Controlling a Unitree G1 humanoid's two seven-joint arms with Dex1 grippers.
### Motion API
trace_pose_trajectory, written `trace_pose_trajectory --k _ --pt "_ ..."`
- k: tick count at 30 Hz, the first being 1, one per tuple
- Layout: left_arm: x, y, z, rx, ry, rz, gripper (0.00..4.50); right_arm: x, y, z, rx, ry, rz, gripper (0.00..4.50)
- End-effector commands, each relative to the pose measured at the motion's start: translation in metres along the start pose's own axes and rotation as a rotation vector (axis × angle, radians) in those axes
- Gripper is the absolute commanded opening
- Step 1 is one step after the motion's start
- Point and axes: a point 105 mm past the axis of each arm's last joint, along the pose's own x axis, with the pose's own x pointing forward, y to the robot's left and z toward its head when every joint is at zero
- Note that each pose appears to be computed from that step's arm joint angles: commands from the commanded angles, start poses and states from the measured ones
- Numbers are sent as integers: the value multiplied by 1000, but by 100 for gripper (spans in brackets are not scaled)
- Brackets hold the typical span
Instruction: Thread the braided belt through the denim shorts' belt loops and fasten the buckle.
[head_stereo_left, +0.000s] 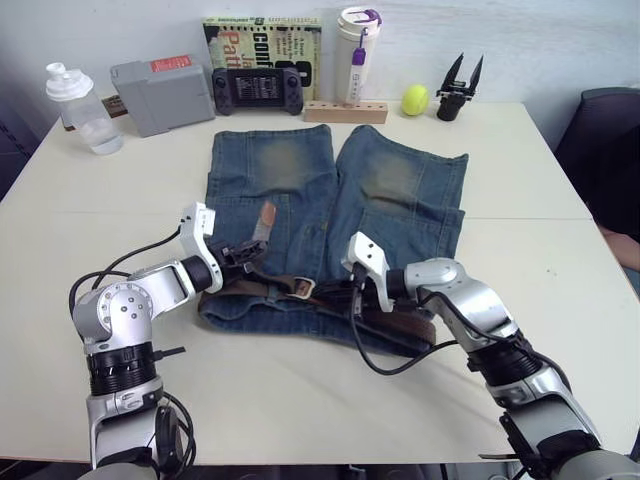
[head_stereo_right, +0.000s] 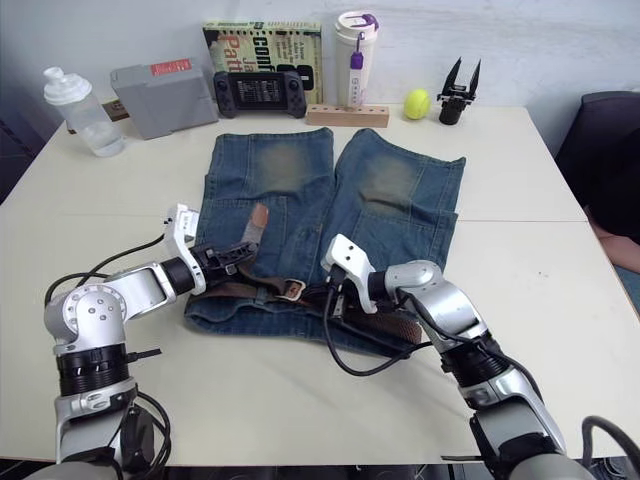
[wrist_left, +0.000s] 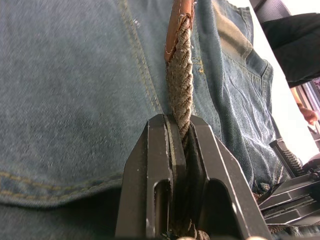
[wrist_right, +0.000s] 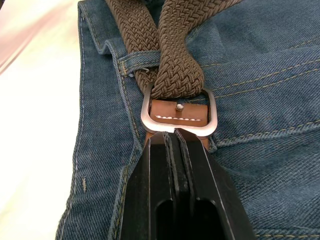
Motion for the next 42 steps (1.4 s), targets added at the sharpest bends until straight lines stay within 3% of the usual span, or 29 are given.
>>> trace_pose_trajectory --k 1,6,13,17,24,30,42 --pt "-6 -19 19 51 -140 -127 0 -11 -2 24 -3 -74 2 2" --pt "-7 -25 18 72 -210 -198 0 -18 -1 38 30 -106 20 2" --pt "-7 -20 29 94 -262 -180 0 -5 0 26 61 -58 34 2" --pt "-8 -18 34 133 -267 -176 0 1 -1 20 74 -42 32 2" --pt "-6 -18 21 163 -229 -184 0 17 -6 25 69 -74 27 2" --pt "-11 -13 24 180 -291 -191 0 29 -8 25 69 -87 26 2" --pt "-9 23 13 361 -199 -68 0 41 -2 23 67 -78 47 2"
